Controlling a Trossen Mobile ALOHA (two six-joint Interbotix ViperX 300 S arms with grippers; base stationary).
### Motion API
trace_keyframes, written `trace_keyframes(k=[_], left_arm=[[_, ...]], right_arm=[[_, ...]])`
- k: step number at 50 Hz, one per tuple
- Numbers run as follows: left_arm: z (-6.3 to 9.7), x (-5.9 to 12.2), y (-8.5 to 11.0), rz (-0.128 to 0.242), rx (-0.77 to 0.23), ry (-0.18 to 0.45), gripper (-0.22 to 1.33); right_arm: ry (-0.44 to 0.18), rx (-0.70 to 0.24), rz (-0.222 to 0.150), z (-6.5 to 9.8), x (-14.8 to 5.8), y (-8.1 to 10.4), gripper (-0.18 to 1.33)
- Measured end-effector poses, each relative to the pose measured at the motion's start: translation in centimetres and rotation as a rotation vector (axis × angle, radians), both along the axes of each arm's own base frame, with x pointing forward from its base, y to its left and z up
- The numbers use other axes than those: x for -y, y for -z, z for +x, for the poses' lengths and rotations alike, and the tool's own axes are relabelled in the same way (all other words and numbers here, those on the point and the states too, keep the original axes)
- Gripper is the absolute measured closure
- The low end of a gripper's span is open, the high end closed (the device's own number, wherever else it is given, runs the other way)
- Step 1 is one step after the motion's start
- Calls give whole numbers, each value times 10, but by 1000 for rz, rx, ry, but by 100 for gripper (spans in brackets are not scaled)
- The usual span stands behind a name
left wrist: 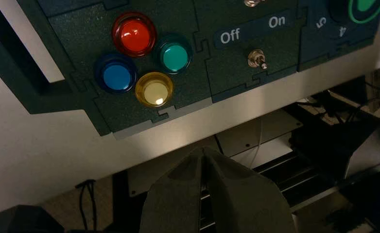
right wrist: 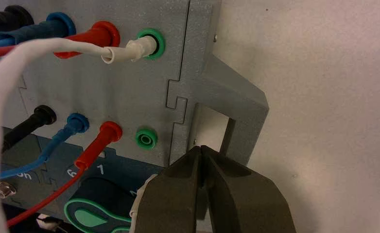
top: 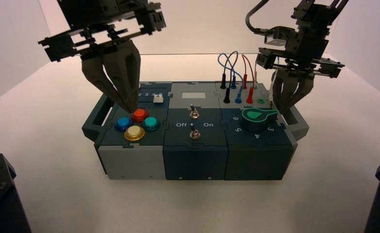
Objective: Flip the bottom switch on with the left gripper.
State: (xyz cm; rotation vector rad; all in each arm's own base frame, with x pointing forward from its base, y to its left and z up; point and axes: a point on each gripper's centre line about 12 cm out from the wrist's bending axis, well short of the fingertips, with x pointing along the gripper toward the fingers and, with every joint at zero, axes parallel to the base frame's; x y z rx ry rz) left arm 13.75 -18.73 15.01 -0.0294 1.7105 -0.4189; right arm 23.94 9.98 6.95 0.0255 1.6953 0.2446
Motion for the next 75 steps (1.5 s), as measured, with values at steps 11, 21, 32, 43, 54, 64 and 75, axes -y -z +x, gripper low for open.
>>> trace_keyframes(k=[11, 21, 32, 43, 54, 64, 75], left_arm=[[9, 10, -4, 4, -7, -43, 127], [13, 18, 4, 43, -44, -68, 127], [11, 45, 17, 89, -75, -38, 127], [14, 62, 26, 121, -90, -47, 127], [11, 64, 25, 132, -94, -71, 127], [6, 68, 27, 138, -87, -67, 127], [3, 72, 39, 159, -90, -51, 127]], right_arm=[[-2, 1, -5, 0, 1, 0, 131], [-4, 0, -7, 0, 0, 0, 131], [-9, -2, -12, -1, 1, 0, 131], [-12, -2, -12, -1, 1, 0, 131], [-16, -3, -15, -1, 1, 0, 131], [-17, -2, -16, -1, 1, 0, 131], [-16, 1, -15, -1, 2, -1, 131]])
